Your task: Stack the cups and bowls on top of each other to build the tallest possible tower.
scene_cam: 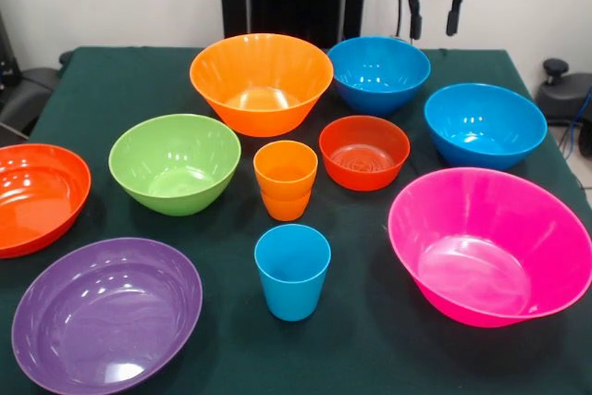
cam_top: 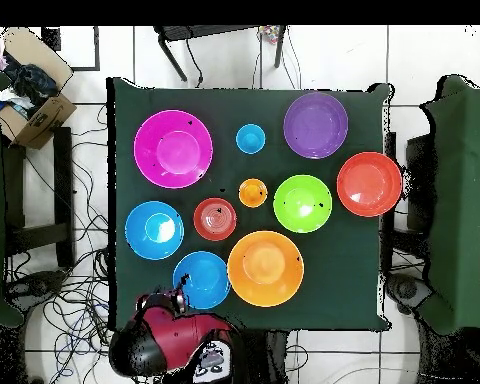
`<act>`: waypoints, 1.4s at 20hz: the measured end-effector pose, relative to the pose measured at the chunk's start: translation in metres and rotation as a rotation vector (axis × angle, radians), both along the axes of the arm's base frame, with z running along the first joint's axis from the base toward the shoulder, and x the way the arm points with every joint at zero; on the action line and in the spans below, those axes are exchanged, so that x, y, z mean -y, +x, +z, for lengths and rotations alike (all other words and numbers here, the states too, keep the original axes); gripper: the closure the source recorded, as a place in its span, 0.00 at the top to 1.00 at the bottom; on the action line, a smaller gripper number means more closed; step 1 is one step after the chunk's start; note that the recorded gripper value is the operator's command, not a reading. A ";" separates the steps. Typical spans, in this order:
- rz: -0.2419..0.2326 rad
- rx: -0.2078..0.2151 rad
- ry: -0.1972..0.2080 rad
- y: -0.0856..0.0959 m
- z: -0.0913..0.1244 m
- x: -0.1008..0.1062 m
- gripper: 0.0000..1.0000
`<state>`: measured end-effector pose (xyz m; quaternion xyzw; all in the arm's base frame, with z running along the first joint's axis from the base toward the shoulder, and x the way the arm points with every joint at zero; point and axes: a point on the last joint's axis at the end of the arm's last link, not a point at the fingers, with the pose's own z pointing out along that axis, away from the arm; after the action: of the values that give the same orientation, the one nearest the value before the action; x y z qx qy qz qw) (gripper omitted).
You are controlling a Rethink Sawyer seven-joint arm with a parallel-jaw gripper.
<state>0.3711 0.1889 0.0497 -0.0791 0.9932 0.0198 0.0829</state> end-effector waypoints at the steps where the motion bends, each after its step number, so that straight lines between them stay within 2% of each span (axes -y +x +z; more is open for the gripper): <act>1: 0.007 -0.007 0.001 -0.006 -0.003 -0.002 1.00; 6: 0.043 -0.045 -0.003 -0.033 -0.014 -0.012 1.00; 12: 0.075 -0.072 -0.025 -0.049 -0.021 -0.012 1.00; 22: 0.080 -0.025 -0.060 -0.042 -0.007 0.007 1.00; 28: 0.084 0.003 -0.078 -0.039 0.001 0.009 1.00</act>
<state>0.3324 0.1800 0.0508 -0.1239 0.9889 -0.0155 0.0805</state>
